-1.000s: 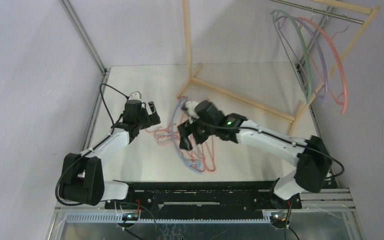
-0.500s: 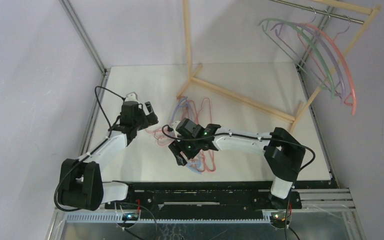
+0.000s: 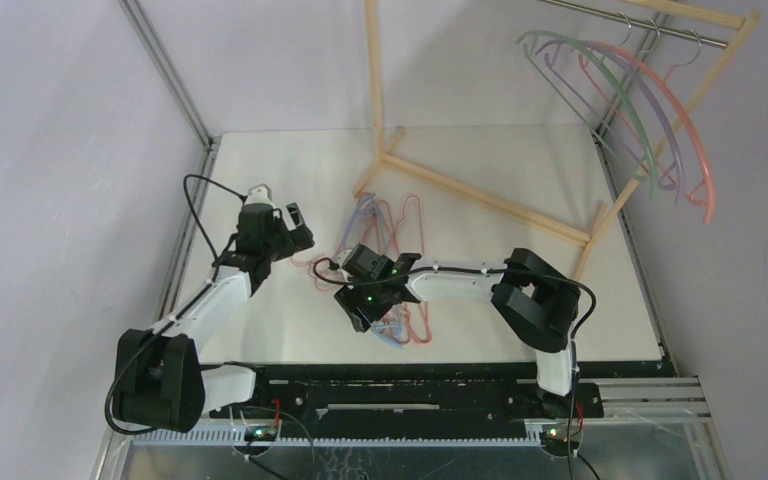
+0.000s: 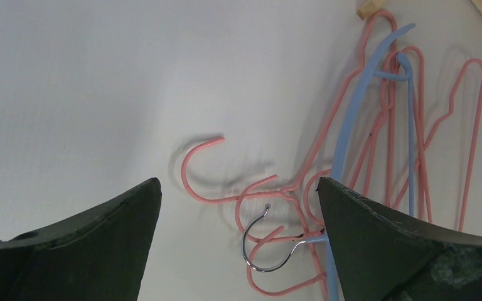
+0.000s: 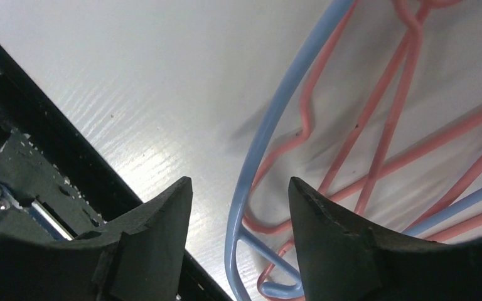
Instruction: Organize the hangers
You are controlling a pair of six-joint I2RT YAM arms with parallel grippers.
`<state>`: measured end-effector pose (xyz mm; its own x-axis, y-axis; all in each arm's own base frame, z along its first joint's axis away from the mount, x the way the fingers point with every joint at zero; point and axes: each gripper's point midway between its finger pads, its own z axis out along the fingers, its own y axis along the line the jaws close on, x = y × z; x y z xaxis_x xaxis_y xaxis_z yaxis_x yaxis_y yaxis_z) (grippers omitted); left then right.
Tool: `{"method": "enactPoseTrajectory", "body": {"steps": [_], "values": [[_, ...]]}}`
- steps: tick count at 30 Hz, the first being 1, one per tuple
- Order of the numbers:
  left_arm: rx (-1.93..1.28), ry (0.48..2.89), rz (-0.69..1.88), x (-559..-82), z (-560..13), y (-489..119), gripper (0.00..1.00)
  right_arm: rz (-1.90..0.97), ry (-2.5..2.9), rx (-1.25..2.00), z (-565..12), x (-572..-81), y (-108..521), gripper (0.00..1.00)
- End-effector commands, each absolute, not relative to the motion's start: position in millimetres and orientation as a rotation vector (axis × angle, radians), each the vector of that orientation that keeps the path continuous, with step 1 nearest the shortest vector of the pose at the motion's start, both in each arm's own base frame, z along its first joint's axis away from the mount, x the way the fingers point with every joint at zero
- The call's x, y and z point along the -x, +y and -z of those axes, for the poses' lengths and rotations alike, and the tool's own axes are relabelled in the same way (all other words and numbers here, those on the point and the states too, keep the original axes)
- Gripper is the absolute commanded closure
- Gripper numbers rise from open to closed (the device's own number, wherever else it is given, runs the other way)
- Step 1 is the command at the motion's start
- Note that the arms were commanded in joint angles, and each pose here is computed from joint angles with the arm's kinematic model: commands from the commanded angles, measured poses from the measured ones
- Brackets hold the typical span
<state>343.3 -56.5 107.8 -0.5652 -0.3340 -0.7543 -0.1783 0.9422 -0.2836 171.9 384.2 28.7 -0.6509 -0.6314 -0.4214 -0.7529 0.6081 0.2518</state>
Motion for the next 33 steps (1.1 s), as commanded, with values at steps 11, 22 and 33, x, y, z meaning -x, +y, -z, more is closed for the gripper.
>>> {"method": "enactPoseTrajectory", "body": {"steps": [11,22,33], "values": [[0.375,2.155,0.192,-343,-113,-47,0.00,-0.473,2.463,1.144,-23,-200,394,0.53],[0.389,2.148,0.186,-342,-112,-45,0.01,-0.506,2.472,1.147,-30,-198,391,0.86],[0.391,2.128,0.171,-339,-116,-42,0.01,-0.879,2.385,1.106,-155,-179,393,0.94]]}}
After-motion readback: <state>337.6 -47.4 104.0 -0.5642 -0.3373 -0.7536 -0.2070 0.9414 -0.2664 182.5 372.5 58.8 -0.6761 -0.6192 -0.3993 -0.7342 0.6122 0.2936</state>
